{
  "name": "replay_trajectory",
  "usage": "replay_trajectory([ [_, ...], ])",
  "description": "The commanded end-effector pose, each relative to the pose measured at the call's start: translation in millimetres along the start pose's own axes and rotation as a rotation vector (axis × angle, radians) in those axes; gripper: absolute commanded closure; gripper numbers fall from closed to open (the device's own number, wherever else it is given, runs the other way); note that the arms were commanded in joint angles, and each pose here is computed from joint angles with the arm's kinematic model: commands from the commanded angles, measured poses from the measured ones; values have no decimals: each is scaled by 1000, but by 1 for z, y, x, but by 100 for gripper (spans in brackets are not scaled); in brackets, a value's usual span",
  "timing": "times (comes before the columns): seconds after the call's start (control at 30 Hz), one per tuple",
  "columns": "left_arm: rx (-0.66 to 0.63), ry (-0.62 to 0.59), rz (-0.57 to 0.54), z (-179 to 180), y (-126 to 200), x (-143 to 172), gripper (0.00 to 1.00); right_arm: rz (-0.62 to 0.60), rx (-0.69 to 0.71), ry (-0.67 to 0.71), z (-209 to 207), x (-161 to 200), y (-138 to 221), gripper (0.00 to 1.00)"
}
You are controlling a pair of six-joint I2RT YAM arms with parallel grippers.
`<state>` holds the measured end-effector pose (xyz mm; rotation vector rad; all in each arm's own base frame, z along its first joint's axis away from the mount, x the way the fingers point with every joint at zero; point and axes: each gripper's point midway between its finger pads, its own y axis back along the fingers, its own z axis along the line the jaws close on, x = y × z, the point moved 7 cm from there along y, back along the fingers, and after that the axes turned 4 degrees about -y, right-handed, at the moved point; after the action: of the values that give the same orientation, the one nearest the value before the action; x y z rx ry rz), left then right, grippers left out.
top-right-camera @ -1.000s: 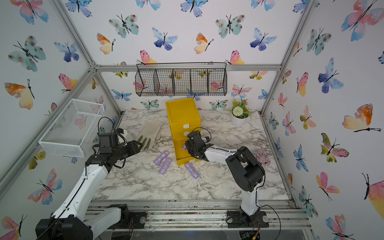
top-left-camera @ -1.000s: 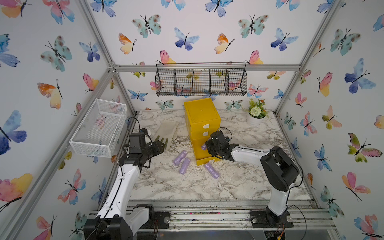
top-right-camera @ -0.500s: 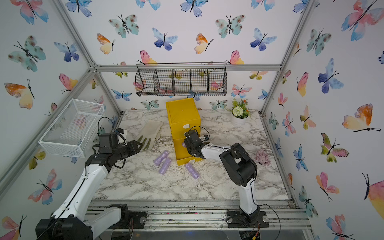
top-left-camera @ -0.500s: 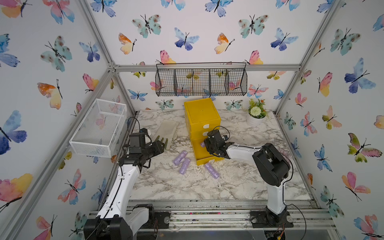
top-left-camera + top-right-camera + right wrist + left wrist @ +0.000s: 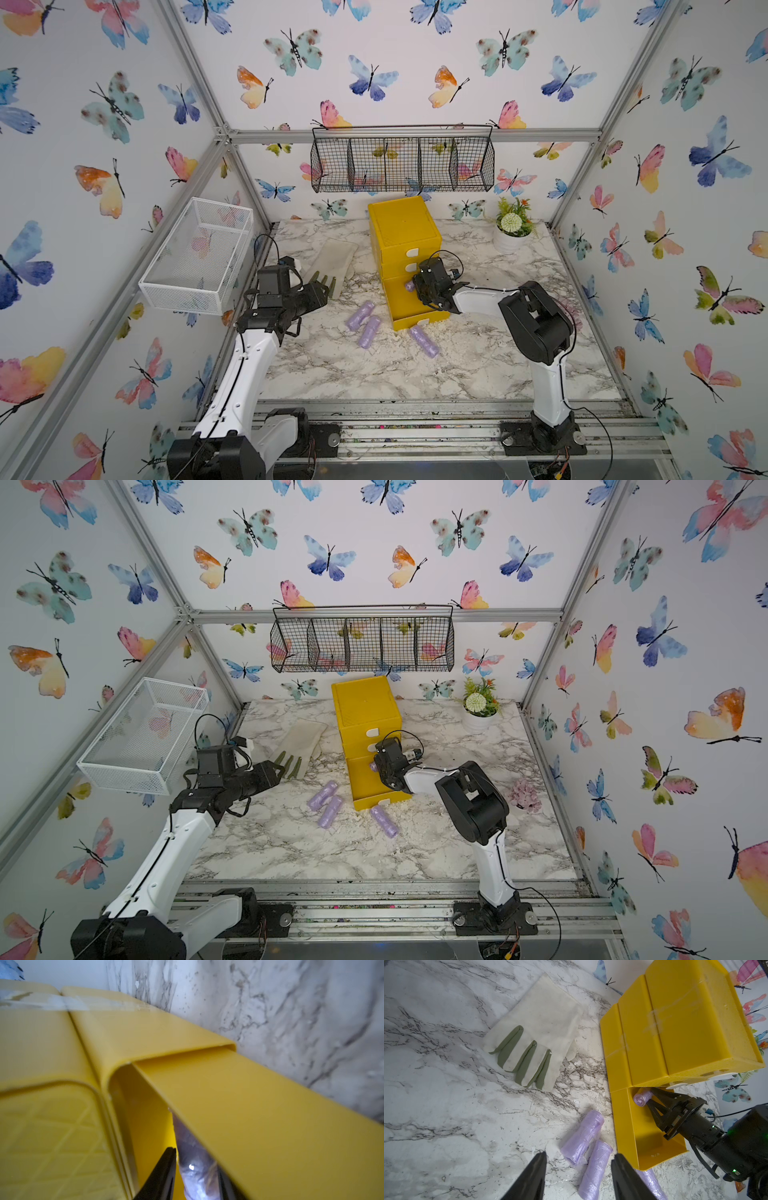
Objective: Sort the rolls of trash bags by color and place them into the drawer
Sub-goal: Place the roll of trash bags in the drawer.
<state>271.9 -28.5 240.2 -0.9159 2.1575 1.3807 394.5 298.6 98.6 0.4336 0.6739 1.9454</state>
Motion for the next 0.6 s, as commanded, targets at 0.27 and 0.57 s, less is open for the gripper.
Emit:
replay_trajectory([
  [0.27, 13, -7, -8, -1, 5, 1, 45, -5, -60, 2, 15, -1, -2, 58],
  [0.57, 12, -8, -9, -1, 5, 1, 45, 31, -95, 0, 19, 0, 17, 60],
])
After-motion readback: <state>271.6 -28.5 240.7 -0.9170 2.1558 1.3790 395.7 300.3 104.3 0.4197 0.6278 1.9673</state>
